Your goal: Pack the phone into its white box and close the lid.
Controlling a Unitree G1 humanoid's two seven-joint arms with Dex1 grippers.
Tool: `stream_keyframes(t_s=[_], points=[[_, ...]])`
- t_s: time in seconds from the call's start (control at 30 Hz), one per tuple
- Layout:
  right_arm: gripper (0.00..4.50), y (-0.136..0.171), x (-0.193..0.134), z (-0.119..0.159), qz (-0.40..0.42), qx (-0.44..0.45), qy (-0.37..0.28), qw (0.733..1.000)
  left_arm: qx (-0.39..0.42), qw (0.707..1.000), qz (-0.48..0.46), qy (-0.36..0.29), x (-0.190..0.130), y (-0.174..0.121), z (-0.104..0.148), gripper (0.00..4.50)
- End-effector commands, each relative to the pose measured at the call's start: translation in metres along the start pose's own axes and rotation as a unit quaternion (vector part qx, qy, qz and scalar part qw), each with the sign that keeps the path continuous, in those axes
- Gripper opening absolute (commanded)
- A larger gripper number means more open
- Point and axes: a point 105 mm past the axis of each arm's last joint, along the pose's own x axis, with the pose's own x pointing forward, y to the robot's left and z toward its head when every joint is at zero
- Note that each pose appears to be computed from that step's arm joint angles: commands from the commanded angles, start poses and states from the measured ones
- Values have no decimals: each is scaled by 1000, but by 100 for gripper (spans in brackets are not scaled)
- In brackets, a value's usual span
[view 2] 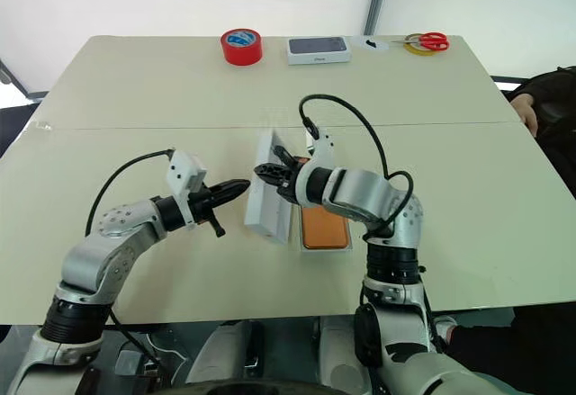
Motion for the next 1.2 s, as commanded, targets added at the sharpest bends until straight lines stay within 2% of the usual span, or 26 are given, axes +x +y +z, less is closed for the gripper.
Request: stream_keyframes(t_s=[0.03,0.1,0.27,0.43,0.53,0.7,0.93,1.1,1.2], points=[[234,7,-11,3,21,-48,1,999,11,1000,-12,-15,14,-6,10,0],[338,1,-18,11,7,-73,3,997,8,1000,-19,-16,22,-10,11,0],[338,-6,-56,42,-59,-204,23,977,2,999,-35,-20,38,-18,13,0],[338,-28,-90,77,-160,-269,-1,950,3,998,-62,-10,51,-31,9,0],[256,-37,-98,87,-197,-310,-10,930,2,998,-67,-10,57,-36,8,0],[2,-41,-96,88,-218,-386,2,896,-4,998,-59,-21,57,-35,14,0],[2,-57,-88,73,-253,-515,49,818,-37,999,26,-13,39,4,22,0],[2,-60,-78,61,-234,-543,67,804,-29,996,63,59,31,21,4,0],[2,-60,-72,55,-224,-551,74,801,-33,994,44,91,34,14,-6,0]])
